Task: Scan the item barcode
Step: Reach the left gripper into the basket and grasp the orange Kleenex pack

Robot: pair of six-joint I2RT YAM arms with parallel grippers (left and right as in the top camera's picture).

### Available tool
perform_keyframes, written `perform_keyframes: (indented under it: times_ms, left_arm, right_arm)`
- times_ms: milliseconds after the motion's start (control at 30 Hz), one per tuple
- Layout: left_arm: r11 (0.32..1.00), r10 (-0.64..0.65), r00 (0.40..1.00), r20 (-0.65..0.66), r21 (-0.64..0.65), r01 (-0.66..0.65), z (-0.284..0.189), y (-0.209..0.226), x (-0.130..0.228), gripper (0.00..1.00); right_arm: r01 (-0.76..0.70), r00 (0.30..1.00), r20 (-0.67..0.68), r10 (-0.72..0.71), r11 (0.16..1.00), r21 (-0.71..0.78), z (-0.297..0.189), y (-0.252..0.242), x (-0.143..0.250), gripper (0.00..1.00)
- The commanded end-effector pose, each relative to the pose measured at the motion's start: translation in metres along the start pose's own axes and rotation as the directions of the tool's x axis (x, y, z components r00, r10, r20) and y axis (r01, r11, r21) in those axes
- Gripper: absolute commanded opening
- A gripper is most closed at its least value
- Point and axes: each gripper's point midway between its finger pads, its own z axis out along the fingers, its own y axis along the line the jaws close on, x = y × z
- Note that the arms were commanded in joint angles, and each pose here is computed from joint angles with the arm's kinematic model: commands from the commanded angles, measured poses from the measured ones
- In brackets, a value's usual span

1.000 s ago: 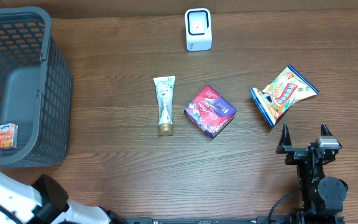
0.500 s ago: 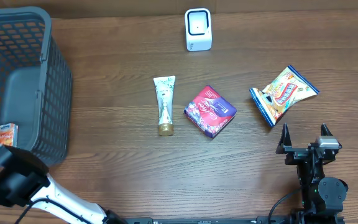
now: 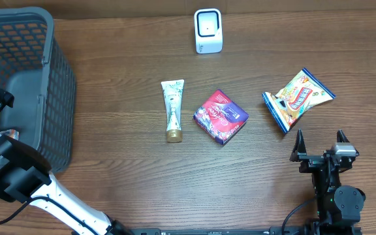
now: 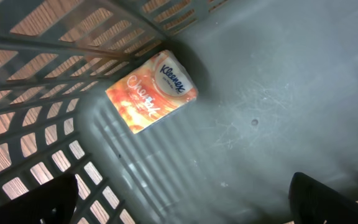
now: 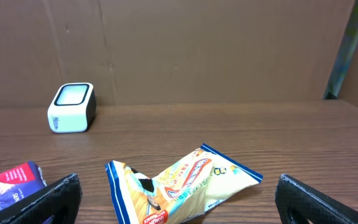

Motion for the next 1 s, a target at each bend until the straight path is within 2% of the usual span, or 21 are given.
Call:
perform_keyframes:
  times_ms: [0,133,267,367,500,600,900,967]
  left_arm:
    - [0.999,0.047,0.996,0.069,0.013,-0.048,-0.031,0.001,0.0,1.0]
    - [0.978,0.198,0.974,0.109,0.048,-0.204,-0.049,-0.015,0.005,1.0]
    - [0.882,0.429,0.896,0.11,0.163,-0.442,-0.041,-0.05,0.02,1.0]
    - [0.838,0.525,0.848,0.075,0.131,-0.53,-0.018,-0.055,0.031,1.0]
    - [0.801,0.599,0.801,-0.015,0.03,-0.598,0.022,-0.038,0.041,1.0]
    - [0.798,0.599,0.8,-0.035,-0.059,-0.6,0.034,-0.026,0.036,0.98]
    - [0.704,0.708,0.707,0.001,-0.085,-0.705,0.061,-0.021,0.023,0.95]
    - [0.687,0.724,0.69,-0.008,-0.085,-0.722,0.072,-0.017,0.024,0.91]
  right_arm:
    - [0.001,1.0,0.003,-0.001,1.0,-0.005,0.0,0.001,0.002,1.0]
    - [0.001,1.0,0.003,-0.001,1.0,-0.005,0.0,0.001,0.002,1.0]
    - [0.001,1.0,0.003,-0.001,1.0,-0.005,0.0,0.001,0.002,1.0]
    - [0.001,1.0,0.003,-0.001,1.0,-0.005,0.0,0.001,0.002,1.0]
    - [0.001,1.0,0.003,-0.001,1.0,-0.005,0.0,0.001,0.002,1.0]
    - [0.001,1.0,0.003,-0.001,1.0,-0.005,0.0,0.001,0.002,1.0]
    - [0.001,1.0,0.003,-0.001,1.0,-0.005,0.0,0.001,0.002,1.0]
    - [0.001,1.0,0.003,-0.001,1.0,-0.004,0.0,0.001,0.002,1.0]
